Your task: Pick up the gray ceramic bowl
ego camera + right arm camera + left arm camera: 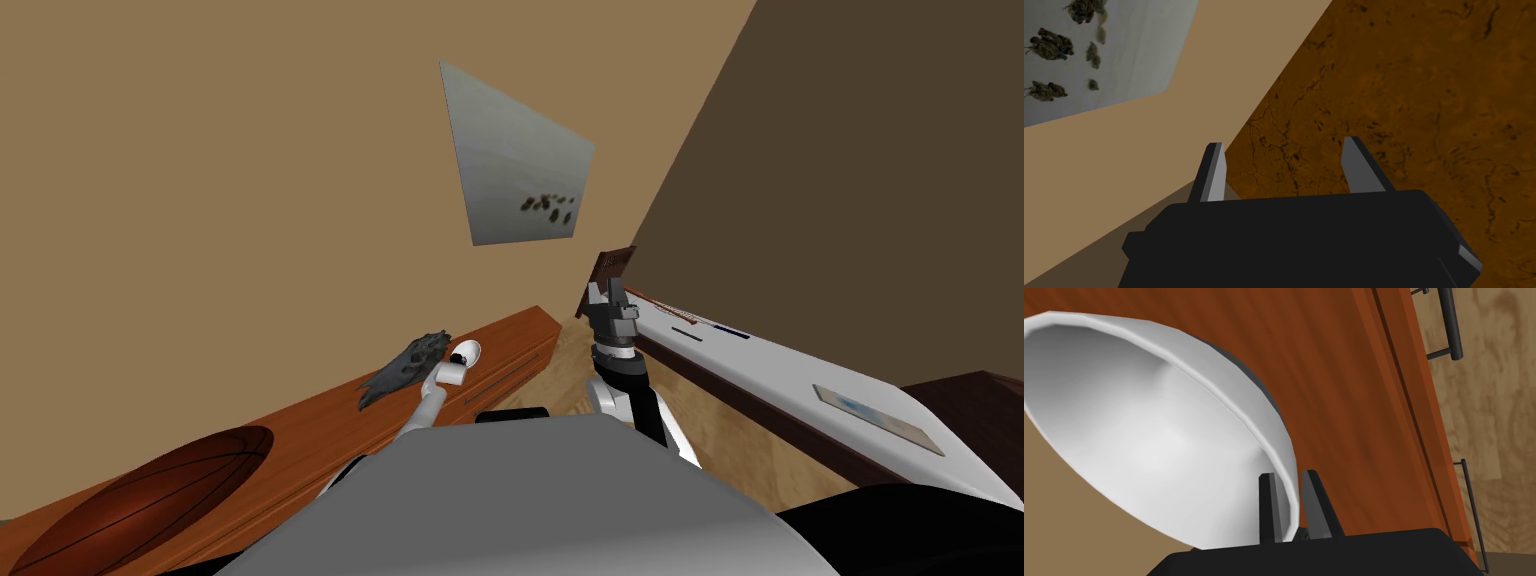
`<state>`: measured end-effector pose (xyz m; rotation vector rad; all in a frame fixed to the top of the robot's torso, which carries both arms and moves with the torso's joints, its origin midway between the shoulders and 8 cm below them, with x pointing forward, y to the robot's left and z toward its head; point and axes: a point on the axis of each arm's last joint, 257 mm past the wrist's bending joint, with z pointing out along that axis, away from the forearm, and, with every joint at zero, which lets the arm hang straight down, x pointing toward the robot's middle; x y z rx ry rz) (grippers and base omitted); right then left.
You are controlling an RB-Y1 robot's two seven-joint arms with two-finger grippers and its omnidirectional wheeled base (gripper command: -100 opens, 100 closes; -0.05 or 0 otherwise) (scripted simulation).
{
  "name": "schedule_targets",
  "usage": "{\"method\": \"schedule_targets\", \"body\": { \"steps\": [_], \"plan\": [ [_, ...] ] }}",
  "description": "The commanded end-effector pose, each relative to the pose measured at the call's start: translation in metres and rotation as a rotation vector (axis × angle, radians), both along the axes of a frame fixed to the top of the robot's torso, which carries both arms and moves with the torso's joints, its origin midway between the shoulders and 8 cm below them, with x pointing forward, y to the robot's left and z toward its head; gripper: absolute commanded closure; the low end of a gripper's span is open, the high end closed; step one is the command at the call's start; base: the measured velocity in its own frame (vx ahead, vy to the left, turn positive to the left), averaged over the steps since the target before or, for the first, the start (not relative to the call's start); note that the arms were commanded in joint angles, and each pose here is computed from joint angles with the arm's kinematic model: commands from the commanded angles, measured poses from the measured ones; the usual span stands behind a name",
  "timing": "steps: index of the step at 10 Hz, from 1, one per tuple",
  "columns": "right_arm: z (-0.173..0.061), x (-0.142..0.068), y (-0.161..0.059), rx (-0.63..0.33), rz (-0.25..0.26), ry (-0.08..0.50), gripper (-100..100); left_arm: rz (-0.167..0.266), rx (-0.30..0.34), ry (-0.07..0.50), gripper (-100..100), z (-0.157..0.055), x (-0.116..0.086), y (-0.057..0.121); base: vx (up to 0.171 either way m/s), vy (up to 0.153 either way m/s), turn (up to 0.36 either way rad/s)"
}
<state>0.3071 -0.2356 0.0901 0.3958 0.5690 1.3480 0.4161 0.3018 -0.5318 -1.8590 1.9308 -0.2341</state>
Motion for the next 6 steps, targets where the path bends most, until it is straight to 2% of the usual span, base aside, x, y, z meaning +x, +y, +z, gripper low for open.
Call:
{"method": "schedule_targets", "body": {
  "steps": [1,4,5,6],
  "plan": [
    [0.0,0.0,0.0,0.0,0.0,0.0,0,0.0,0.001,-0.001,100,0.007,0.005,-0.002,-0.044,0.006,-0.011],
    [0.0,0.0,0.0,0.0,0.0,0.0,0,0.002,0.001,-0.001,100,0.02,0.011,-0.007,-0.061,0.014,-0.008],
    [0.0,0.0,0.0,0.0,0.0,0.0,0,0.001,0.001,-0.002,100,0.017,0.01,-0.006,-0.024,0.008,-0.003],
    [0.0,0.0,0.0,0.0,0.0,0.0,0,0.001,0.001,0.0,0,0.017,0.01,-0.006,-0.005,0.001,0.001]
  ]
}}
